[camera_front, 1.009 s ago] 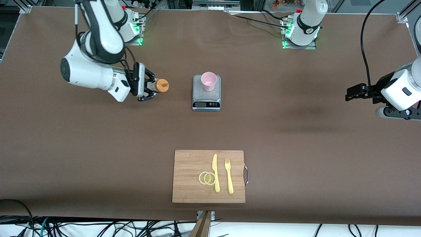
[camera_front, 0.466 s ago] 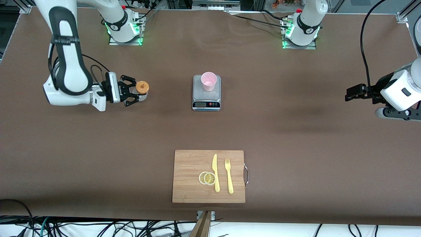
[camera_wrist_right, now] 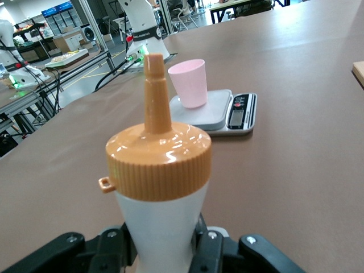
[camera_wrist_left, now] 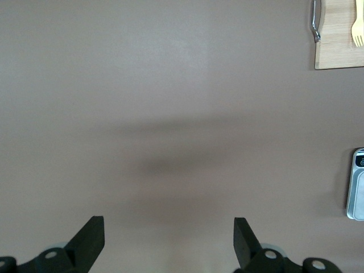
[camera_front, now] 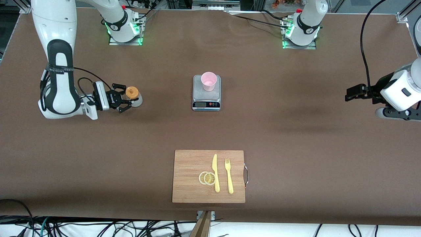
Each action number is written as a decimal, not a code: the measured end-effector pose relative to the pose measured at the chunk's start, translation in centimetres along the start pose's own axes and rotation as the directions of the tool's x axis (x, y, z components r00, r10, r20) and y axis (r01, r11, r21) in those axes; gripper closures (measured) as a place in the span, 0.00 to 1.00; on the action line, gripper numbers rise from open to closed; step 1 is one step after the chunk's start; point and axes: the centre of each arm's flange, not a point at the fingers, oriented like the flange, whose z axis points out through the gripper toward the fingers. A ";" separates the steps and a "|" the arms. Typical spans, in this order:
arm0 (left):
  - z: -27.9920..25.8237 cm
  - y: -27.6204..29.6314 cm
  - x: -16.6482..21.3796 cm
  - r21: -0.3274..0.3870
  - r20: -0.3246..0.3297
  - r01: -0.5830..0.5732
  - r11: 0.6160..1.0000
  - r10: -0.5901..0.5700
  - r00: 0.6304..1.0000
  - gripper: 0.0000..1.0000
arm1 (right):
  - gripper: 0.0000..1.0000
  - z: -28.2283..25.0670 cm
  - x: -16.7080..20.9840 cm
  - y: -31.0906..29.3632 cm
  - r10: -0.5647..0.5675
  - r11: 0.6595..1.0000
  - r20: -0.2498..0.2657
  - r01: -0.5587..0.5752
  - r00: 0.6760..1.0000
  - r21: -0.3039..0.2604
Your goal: Add sauce to pink cup with both arms
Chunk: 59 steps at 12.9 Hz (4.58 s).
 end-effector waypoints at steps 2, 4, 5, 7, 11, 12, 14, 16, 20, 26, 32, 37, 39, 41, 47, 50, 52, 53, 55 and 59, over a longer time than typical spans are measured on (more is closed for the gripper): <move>0.0 0.0 0.0 0.000 0.000 0.000 1.000 0.000 1.000 0.00 | 0.64 0.6 -1.2 0.9 -0.002 1.000 -0.024 0.002 1.000 0.010; 0.0 0.0 0.0 0.000 0.000 0.000 1.000 0.000 1.000 0.00 | 0.64 1.6 -2.8 1.8 -0.011 1.000 -0.083 0.013 0.996 0.020; 0.0 0.0 0.0 0.000 0.000 0.000 1.000 0.000 1.000 0.00 | 0.64 1.8 -3.6 2.1 -0.018 1.000 -0.111 0.021 0.994 0.019; 0.0 0.1 0.0 0.000 0.000 -0.002 1.000 0.002 1.000 0.00 | 0.64 1.3 -4.6 2.6 -0.031 0.999 -0.145 0.033 0.989 0.010; 0.0 0.1 0.0 0.000 0.000 -0.002 1.000 0.002 1.000 0.00 | 0.64 -0.3 -3.4 3.9 -0.091 0.995 -0.097 0.094 0.991 0.022; 0.0 0.1 0.0 0.000 0.000 -0.002 1.000 0.002 1.000 0.00 | 0.64 -0.5 -3.2 4.1 -0.103 0.994 -0.091 0.106 0.991 0.025; 0.0 0.2 0.0 0.000 0.000 -0.004 1.000 0.004 1.000 0.00 | 0.63 -0.4 -3.3 4.0 -0.113 0.993 -0.085 0.116 0.990 0.034; 0.0 0.2 0.0 0.000 0.000 -0.004 1.000 0.004 1.000 0.00 | 0.46 -0.4 -3.8 3.9 -0.107 0.993 -0.083 0.111 0.991 0.039; 0.0 0.2 0.0 0.000 0.000 -0.004 1.000 0.004 1.000 0.00 | 0.01 -0.7 -4.5 3.4 -0.096 0.992 -0.077 0.102 0.992 0.068; 0.0 0.2 0.0 0.000 0.000 -0.003 1.000 0.003 1.000 0.00 | 0.01 -8.6 -3.2 2.7 -0.022 0.994 0.084 0.013 0.996 0.110; 0.0 0.1 0.0 0.000 -0.001 -0.002 1.000 0.002 1.000 0.00 | 0.00 -15.4 3.5 1.7 0.286 0.941 0.157 -0.308 0.945 0.140; -0.2 0.1 0.0 0.000 -0.005 -0.002 1.000 0.002 1.000 0.00 | 0.00 -18.1 13.4 1.4 0.524 0.825 0.285 -0.561 0.803 0.063; -0.6 0.1 0.0 0.001 -0.012 -0.002 1.000 0.002 1.000 0.00 | 0.00 -18.4 17.4 0.8 0.604 0.772 0.376 -0.633 0.703 -0.056; -0.6 0.1 0.0 0.001 -0.014 -0.002 1.000 0.002 1.000 0.00 | 0.00 -18.4 20.8 0.2 0.684 0.708 0.448 -0.671 0.575 -0.220; -0.7 0.1 0.0 0.001 -0.015 -0.002 1.000 0.002 1.000 0.00 | 0.00 -16.7 25.8 -3.1 0.887 0.455 0.391 -0.610 0.246 -0.648; -0.7 0.1 0.0 0.001 -0.015 -0.002 1.000 0.002 1.000 0.00 | 0.00 -16.8 27.4 -5.0 0.970 0.241 0.210 -0.535 0.120 -0.810; -0.7 0.1 0.0 0.001 -0.016 -0.001 1.000 0.001 1.000 0.00 | 0.00 -16.3 28.2 -6.2 0.992 0.108 0.062 -0.480 0.110 -0.871; -0.7 0.1 0.0 0.001 -0.016 -0.001 1.000 0.001 1.000 0.00 | 0.00 -16.2 28.3 -7.0 0.994 0.041 -0.011 -0.476 0.106 -0.878; -0.7 0.1 0.0 0.001 -0.016 -0.001 1.000 0.001 1.000 0.00 | 0.00 -16.4 28.4 -8.5 0.984 -0.134 -0.176 -0.491 0.040 -0.861; -0.7 0.1 0.0 0.001 -0.016 -0.001 1.000 0.001 1.000 0.00 | 0.00 -16.2 29.8 -8.7 0.946 -0.285 -0.323 -0.489 -0.007 -0.825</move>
